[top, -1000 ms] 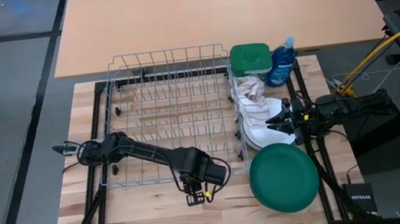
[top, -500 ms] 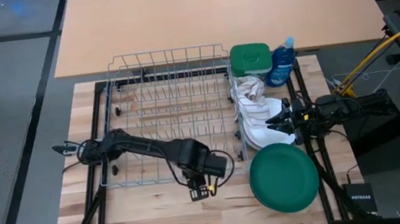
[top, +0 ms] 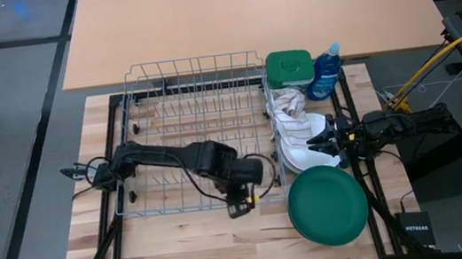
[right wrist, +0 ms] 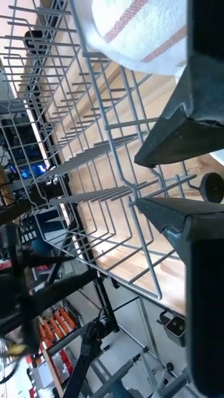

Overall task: Sort dishes
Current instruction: Put the green plate in the dish rack

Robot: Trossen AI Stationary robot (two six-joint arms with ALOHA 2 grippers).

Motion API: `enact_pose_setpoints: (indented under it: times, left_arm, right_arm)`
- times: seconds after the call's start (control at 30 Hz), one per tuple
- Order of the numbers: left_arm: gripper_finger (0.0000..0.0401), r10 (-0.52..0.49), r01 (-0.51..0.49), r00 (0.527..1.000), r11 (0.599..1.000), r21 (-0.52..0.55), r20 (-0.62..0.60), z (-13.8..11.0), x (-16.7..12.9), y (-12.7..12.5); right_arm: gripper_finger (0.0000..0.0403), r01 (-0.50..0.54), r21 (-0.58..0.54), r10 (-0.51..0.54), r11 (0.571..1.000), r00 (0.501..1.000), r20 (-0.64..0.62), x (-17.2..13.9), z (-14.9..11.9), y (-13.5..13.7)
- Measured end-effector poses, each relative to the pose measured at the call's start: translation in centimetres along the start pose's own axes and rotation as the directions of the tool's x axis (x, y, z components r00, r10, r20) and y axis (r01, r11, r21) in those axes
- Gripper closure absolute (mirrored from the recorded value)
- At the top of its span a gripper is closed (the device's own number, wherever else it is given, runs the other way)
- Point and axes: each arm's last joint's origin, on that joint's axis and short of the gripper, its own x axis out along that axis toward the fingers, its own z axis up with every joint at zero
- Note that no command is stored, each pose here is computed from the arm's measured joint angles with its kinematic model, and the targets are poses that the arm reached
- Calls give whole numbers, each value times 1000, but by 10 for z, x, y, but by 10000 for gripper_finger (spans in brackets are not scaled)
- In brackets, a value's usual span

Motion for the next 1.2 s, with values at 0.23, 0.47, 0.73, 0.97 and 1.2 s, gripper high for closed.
enact_pose_setpoints:
  times: [0.23, 0.47, 0.73, 0.97, 1.2]
  left_arm:
    - [272, -205, 125, 886, 969, 213, 416, 43, -9, -16]
    - [272, -332, -116, 747, 787, 605, 575, 57, -6, -43]
    - [272, -313, -278, 809, 541, 794, 497, 56, 51, -59]
    - [272, -206, -363, 865, 371, 855, 457, 52, 97, -63]
    - [272, -93, -456, 878, 133, 880, 469, 48, 104, -63]
  right_arm:
    - [304, 1, 0, -1, 1000, 1000, -1, 0, 0, 0]
    - [304, 0, 1, 0, 1000, 1000, -1, 0, 0, 0]
    - [304, 4, 0, -4, 1000, 1000, -10, 0, -1, 0]
    - [304, 8, -1, -8, 1000, 1000, -20, 0, -2, -1]
    - [304, 8, -1, -8, 1000, 1000, -21, 0, -2, -1]
